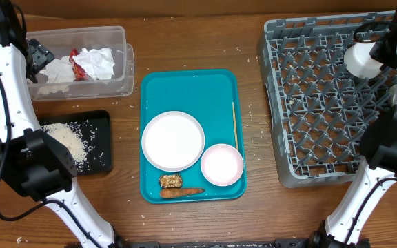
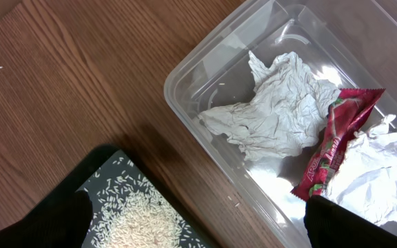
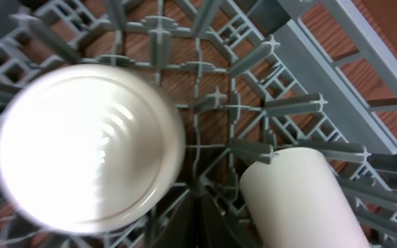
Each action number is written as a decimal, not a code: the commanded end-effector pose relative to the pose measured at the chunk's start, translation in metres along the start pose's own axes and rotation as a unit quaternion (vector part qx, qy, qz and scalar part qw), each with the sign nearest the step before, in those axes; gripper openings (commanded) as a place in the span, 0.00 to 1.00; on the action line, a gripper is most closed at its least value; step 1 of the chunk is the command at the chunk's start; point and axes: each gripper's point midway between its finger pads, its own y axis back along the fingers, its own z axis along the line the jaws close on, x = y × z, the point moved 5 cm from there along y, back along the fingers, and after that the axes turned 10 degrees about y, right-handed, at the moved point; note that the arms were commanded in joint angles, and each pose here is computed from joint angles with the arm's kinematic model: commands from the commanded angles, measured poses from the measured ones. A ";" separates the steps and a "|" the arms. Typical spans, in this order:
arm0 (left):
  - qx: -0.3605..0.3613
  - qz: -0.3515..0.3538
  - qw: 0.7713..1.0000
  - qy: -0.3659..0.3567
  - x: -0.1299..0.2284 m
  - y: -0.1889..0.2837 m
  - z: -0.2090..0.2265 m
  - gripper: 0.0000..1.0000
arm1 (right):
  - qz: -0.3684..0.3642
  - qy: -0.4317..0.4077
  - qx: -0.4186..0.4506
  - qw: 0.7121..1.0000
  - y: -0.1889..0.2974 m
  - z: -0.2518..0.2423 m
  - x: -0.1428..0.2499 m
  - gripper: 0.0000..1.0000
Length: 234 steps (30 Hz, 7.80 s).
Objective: Sort waste into correct bins and load items into the dishwasher
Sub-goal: 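Release the bowl and lift the right gripper away, then reach the right gripper to the small pink-rimmed bowl on the teal tray, then grasp the pink-rimmed bowl rim with the right gripper and lift, then carry the bowl right and lower it inverted into the rack, then release the bowl in the rack and raise the right gripper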
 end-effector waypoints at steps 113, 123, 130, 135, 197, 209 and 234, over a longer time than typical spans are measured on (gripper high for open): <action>0.014 -0.015 1.000 0.011 -0.004 0.019 -0.001 1.00 | 0.164 0.256 -0.359 0.882 0.234 0.219 0.224 0.04; 0.014 -0.015 1.000 0.011 -0.004 0.019 -0.001 1.00 | 0.045 0.088 -0.496 0.863 0.183 0.070 0.104 0.04; 0.014 -0.015 1.000 0.011 -0.004 0.019 -0.001 1.00 | -0.058 0.056 -0.600 0.796 0.166 0.008 0.087 0.04; 0.014 -0.015 1.000 0.011 -0.004 0.019 -0.001 1.00 | -0.084 0.042 -0.627 0.773 0.139 -0.001 0.094 0.04; 0.014 -0.015 1.000 0.011 -0.004 0.019 -0.001 1.00 | 0.098 -0.137 -0.276 0.946 0.032 -0.052 0.115 0.17; 0.014 -0.015 1.000 0.011 -0.004 0.019 -0.001 1.00 | 0.171 -0.166 -0.191 0.952 0.041 -0.070 0.137 0.42; 0.014 -0.015 1.000 0.011 -0.004 0.019 -0.001 1.00 | 0.013 -0.119 -0.217 0.969 0.048 -0.031 0.065 0.04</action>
